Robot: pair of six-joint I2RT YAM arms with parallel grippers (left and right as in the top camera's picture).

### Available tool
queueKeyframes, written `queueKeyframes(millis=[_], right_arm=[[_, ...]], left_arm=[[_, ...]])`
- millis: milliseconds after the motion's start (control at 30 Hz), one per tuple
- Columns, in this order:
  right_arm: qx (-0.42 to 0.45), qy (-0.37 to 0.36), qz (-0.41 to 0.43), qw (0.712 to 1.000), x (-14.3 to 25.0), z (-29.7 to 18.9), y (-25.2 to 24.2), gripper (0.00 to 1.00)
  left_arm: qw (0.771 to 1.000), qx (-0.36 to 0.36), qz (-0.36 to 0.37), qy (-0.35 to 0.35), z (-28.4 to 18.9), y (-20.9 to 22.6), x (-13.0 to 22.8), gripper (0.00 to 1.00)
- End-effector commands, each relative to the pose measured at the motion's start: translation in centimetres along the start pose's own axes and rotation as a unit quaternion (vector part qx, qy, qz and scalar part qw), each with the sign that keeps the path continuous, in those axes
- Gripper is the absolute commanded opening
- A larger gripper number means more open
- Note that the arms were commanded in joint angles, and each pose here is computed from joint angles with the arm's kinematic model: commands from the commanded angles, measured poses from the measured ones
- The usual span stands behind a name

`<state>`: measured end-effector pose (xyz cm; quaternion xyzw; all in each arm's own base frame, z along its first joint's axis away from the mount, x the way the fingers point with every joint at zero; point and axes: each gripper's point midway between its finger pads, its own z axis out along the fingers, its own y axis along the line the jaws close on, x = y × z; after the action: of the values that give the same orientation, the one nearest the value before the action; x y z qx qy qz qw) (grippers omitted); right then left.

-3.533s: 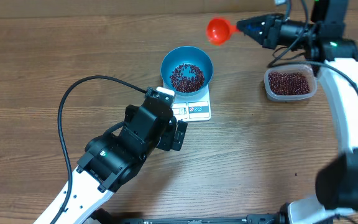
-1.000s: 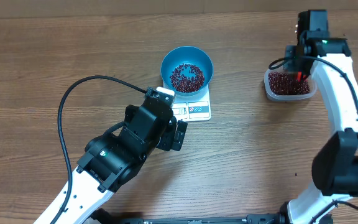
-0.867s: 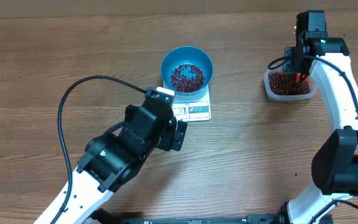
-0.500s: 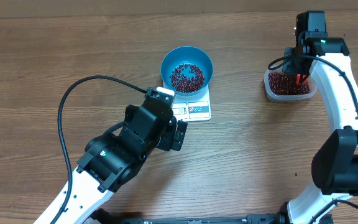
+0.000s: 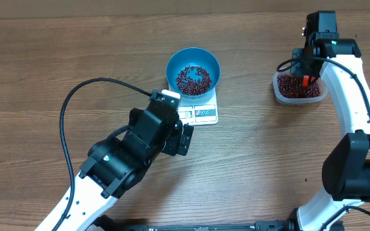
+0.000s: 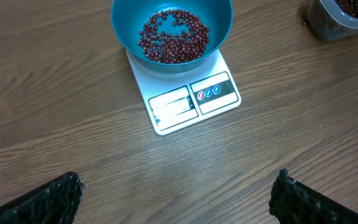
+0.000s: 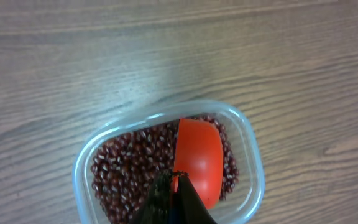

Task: Scoop item into bowl and weigh 150g on scale
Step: 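Lower the red scoop into the beans with the right gripper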

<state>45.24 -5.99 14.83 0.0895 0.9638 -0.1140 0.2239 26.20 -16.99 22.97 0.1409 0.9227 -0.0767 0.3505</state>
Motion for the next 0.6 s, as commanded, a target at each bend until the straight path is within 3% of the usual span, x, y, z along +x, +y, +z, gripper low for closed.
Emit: queueKeyframes(millis=[0,567], right_arm=[[0.008,-0.008,0.01,1.0,-0.4,-0.3,-0.8,0.04],[0.041,-0.008,0.051,0.998,-0.2,-0.3,-2.1,0.04]], left_arm=[[1.0,0.002,0.01,0.002,0.2,-0.1,0.0,1.0],[1.0,0.002,0.01,0.002,0.2,-0.1,0.0,1.0]])
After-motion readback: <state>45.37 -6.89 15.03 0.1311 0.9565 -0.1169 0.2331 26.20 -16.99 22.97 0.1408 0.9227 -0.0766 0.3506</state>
